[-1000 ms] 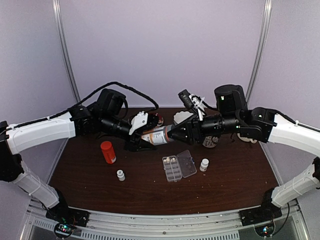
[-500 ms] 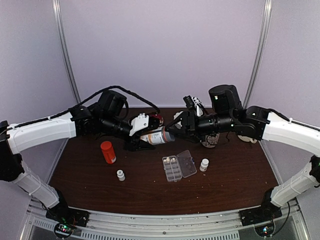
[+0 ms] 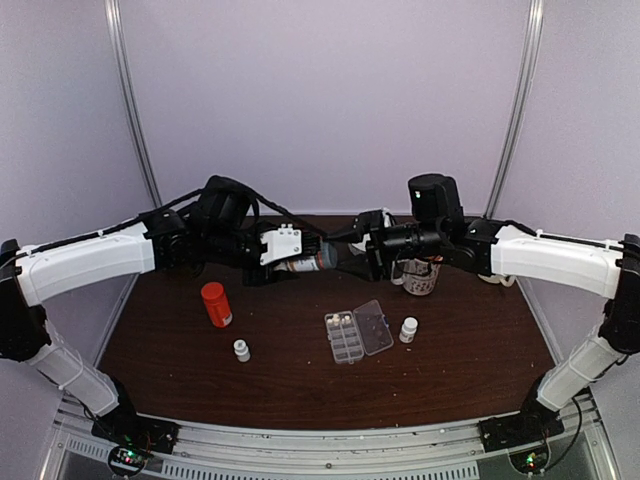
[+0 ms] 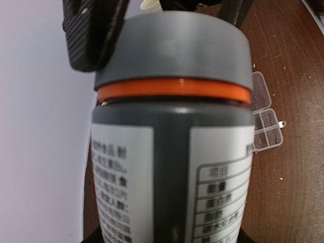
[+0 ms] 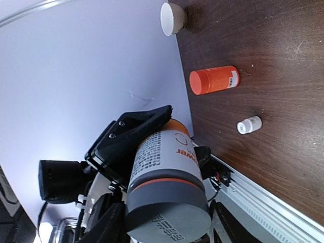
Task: Sort the pills into containers
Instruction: Screw the lid of the pill bottle onto the pill bottle.
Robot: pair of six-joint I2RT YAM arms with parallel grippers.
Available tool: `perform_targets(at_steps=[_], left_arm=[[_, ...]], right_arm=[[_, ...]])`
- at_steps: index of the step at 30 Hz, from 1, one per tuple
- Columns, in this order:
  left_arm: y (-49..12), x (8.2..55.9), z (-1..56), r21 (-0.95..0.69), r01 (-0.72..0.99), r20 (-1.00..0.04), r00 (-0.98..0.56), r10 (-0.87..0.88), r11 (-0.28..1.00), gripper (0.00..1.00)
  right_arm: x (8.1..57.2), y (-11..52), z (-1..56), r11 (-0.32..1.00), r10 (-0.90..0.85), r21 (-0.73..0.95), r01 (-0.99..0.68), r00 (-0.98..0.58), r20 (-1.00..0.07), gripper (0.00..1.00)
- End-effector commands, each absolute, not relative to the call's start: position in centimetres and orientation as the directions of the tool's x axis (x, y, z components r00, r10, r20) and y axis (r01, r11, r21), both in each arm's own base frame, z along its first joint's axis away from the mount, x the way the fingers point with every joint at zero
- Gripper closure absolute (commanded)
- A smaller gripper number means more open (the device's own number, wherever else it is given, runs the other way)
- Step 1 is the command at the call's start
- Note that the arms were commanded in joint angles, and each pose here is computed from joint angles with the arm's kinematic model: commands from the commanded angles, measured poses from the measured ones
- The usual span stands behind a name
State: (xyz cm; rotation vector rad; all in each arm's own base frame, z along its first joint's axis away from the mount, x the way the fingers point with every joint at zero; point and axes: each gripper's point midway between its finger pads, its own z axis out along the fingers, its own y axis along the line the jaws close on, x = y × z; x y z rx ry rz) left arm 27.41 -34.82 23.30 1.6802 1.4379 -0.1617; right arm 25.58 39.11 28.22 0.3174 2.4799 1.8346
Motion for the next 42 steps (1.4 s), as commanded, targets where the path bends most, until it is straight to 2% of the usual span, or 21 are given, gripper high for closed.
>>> perform_targets(at_steps=[1,4,6,7,9,11,13,15,18,21,25,29,32,36,42], left_arm=[[-37.1,29.7,28.5,0.681,0.717,-0.605,0.434,0.668,0.152,1.00],[-37.3,28.8,28.0,0.660,0.737,-0.636,0.442,0.633,0.149,1.00],[-37.4,28.5,27.4,0.632,0.760,-0.658,0.422,0.623,0.151,1.00],[-37.4,28.3,27.1,0.616,0.774,-0.665,0.413,0.622,0.146,1.00],[-37.5,27.9,26.4,0.587,0.799,-0.678,0.395,0.620,0.132,1.00],[-37.6,27.4,25.9,0.560,0.820,-0.690,0.382,0.615,0.120,1.00],[-37.6,26.8,25.7,0.535,0.838,-0.705,0.372,0.604,0.108,1.00],[-37.7,26.2,25.5,0.510,0.855,-0.720,0.361,0.593,0.099,1.00],[-37.9,25.2,25.7,0.478,0.875,-0.742,0.359,0.566,0.072,1.00],[-38.1,24.0,26.1,0.441,0.897,-0.768,0.358,0.532,0.033,1.00],[-38.3,22.6,26.4,0.397,0.918,-0.793,0.350,0.499,-0.012,1.00],[-38.2,22.1,26.4,0.377,0.926,-0.798,0.342,0.497,-0.032,1.00],[-38.1,21.8,26.3,0.370,0.928,-0.795,0.342,0.502,-0.045,1.00],[-38.0,21.6,26.4,0.367,0.929,-0.796,0.342,0.499,-0.051,1.00],[-37.9,21.3,26.4,0.360,0.931,-0.801,0.339,0.493,-0.056,1.00]], right_arm=[[23.0,40.9,33.4,0.016,0.041,0.975,0.221,-0.975,0.220,0.59],[24.0,39.8,33.5,-0.020,0.090,0.985,0.169,-0.981,0.170,0.27],[25.0,38.3,33.0,-0.016,0.153,0.994,0.106,-0.982,0.107,0.14],[25.6,37.4,32.4,0.009,0.188,0.997,0.077,-0.979,0.074,0.11],[26.5,35.6,31.1,0.091,0.238,0.996,-0.009,-0.971,-0.030,0.09],[27.3,34.0,29.8,0.215,0.254,0.966,-0.142,-0.947,-0.196,0.06],[27.6,33.0,29.3,0.313,0.221,0.905,-0.289,-0.904,-0.365,0.04],[26.9,32.8,30.2,0.327,0.127,0.804,-0.496,-0.820,-0.558,0.03],[24.9,32.7,30.9,0.288,-0.058,0.521,-0.803,-0.558,-0.828,0.04],[23.5,32.5,31.8,0.232,-0.209,0.172,-0.957,-0.222,-0.952,0.04],[21.5,33.1,32.3,0.101,-0.301,-0.222,-0.970,0.182,-0.936,0.06],[19.6,34.5,32.0,-0.020,-0.319,-0.404,-0.914,0.389,-0.864,0.05],[18.3,35.5,31.1,-0.105,-0.352,-0.495,-0.862,0.498,-0.793,0.04],[18.6,36.8,30.8,-0.076,-0.410,-0.592,-0.802,0.567,-0.715,0.03],[19.3,37.1,30.8,-0.041,-0.423,-0.592,-0.805,0.551,-0.720,0.04]])
